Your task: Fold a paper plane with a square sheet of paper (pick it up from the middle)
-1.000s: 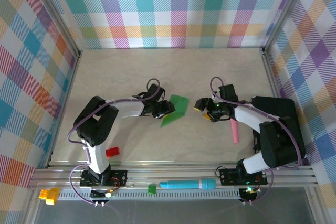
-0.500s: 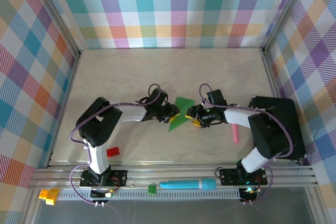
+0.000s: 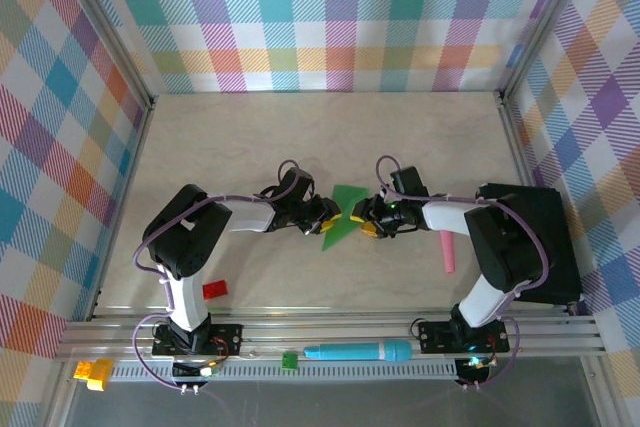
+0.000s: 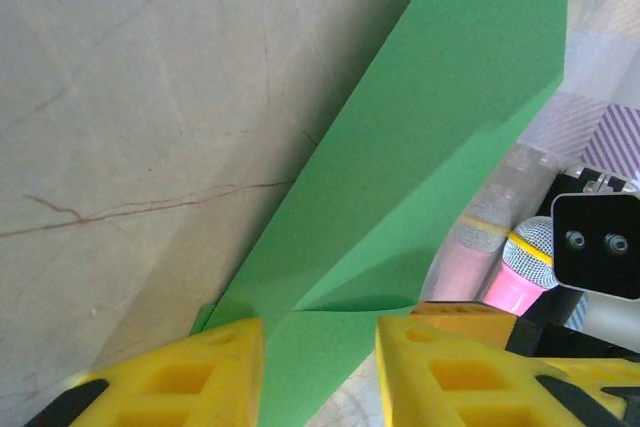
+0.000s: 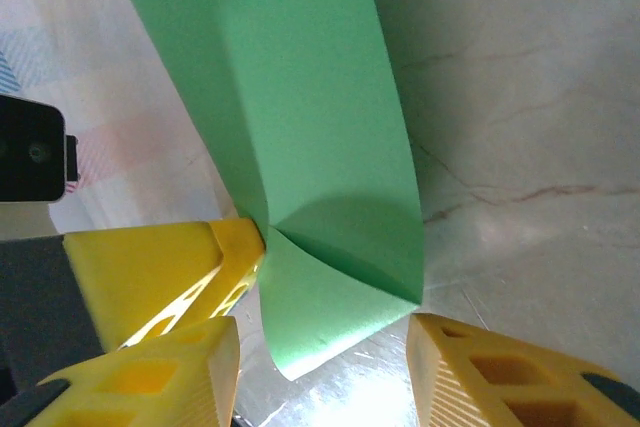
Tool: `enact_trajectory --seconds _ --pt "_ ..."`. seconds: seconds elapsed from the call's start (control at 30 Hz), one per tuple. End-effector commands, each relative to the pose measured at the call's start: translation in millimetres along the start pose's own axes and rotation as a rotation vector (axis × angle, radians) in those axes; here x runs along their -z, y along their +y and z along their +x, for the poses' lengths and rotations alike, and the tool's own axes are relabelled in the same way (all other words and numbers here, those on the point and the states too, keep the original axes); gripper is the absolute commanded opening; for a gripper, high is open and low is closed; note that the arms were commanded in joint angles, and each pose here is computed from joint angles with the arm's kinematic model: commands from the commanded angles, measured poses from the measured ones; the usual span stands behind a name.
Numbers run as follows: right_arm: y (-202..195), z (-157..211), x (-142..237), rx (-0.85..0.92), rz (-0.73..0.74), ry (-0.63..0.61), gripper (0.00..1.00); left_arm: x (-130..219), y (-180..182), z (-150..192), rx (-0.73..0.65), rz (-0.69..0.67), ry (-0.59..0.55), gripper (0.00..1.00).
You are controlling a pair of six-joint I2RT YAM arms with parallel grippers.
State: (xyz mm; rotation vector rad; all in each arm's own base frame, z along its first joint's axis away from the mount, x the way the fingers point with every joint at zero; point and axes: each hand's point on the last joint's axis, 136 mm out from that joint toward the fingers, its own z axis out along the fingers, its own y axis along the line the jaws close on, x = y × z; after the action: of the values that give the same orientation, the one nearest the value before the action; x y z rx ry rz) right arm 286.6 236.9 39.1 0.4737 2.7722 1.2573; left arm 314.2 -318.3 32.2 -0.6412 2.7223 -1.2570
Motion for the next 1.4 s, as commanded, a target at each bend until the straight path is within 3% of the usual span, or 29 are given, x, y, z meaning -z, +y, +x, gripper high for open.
enact_trajectory --seconds 0.0,0.33,0.77,1.0,1.2,1.37 --pt "7.0 -6.3 -2.4 0.03 -0.01 -0.01 0.47 -0.5 50.0 -3.7 0.093 -0.138 -0.006 0.35" --pt "45.4 -3.1 9.0 0.183 -0.199 0.001 0.43 -1.5 44.8 -5.8 0.101 -0.076 0.029 0.35" --pt "29.4 -0.6 0.6 0.171 -0.133 0.042 0.38 0.7 37.1 -6.1 0.084 -0.056 0.05 0.35" --pt "24.7 -2.5 -3.3 0.151 -0.099 0.057 0.23 3.9 28.8 -7.1 0.043 -0.053 0.052 0.35" --pt "24.8 -6.0 0.0 0.133 -0.083 0.028 0.02 23.8 -15.8 -12.3 -0.114 0.073 0.001 0.41" --pt "27.5 -9.5 4.9 0.089 -0.092 -0.014 0.0 47.3 -40.2 -11.1 -0.252 0.155 -0.079 0.46"
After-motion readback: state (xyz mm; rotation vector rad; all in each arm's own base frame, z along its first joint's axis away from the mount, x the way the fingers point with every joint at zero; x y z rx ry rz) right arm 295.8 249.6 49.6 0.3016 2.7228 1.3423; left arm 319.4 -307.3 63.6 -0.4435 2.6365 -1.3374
